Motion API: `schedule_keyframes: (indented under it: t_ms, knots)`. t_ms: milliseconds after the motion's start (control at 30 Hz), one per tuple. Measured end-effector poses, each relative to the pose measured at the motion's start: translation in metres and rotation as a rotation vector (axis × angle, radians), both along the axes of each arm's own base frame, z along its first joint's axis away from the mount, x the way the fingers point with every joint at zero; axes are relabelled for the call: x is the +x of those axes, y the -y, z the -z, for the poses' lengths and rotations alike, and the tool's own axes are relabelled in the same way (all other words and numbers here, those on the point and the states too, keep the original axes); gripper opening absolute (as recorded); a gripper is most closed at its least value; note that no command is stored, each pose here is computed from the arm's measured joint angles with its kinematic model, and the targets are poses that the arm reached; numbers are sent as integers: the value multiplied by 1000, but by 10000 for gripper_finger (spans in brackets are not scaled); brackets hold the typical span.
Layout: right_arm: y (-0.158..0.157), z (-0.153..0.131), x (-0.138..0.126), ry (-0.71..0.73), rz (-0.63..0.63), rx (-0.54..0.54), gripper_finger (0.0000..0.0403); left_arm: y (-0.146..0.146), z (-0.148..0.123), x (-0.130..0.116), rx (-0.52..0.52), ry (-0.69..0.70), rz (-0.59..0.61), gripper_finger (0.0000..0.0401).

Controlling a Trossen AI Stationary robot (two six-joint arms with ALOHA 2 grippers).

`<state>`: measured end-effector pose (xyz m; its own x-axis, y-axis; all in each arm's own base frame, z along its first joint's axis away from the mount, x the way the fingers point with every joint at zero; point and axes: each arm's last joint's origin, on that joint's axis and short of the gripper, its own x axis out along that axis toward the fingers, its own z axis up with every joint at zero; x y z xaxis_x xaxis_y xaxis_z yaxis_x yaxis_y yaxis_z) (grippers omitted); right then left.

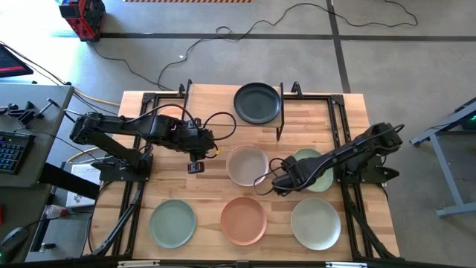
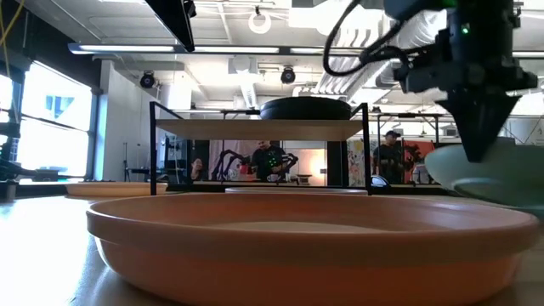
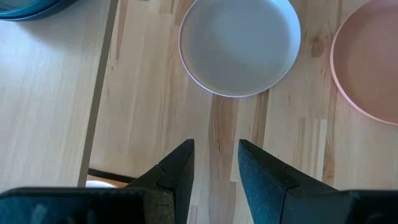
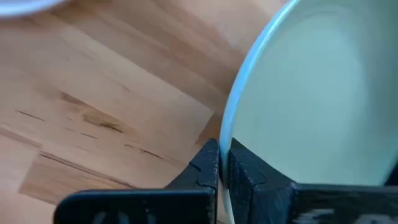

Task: Place and stack plates onto a shelf
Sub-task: Stack the green plate on top of the blue plate

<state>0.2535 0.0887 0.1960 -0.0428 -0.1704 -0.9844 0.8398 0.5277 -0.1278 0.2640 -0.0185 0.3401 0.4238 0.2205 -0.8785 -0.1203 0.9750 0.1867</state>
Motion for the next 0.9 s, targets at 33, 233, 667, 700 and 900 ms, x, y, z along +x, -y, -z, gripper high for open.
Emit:
schedule_keyframes:
  t_ms: [33, 233, 667, 700, 900]
  knots:
    - [0, -5, 1, -2, -1, -11, 0, 0, 0, 0, 0, 0, 0, 113]
    - [-1, -28, 7, 20, -5, -62, 0, 0, 0, 0, 0, 0, 0, 113]
    - [4, -90, 4, -2, 46, -213, 0, 0, 0, 0, 0, -1, 0, 113]
    - [4, -94, 5, 14, 39, -221, 0, 0, 0, 0, 0, 0, -1, 113]
    - [21, -112, 5, 102, 38, -298, 0, -1, 0, 0, 10, 0, -6, 113]
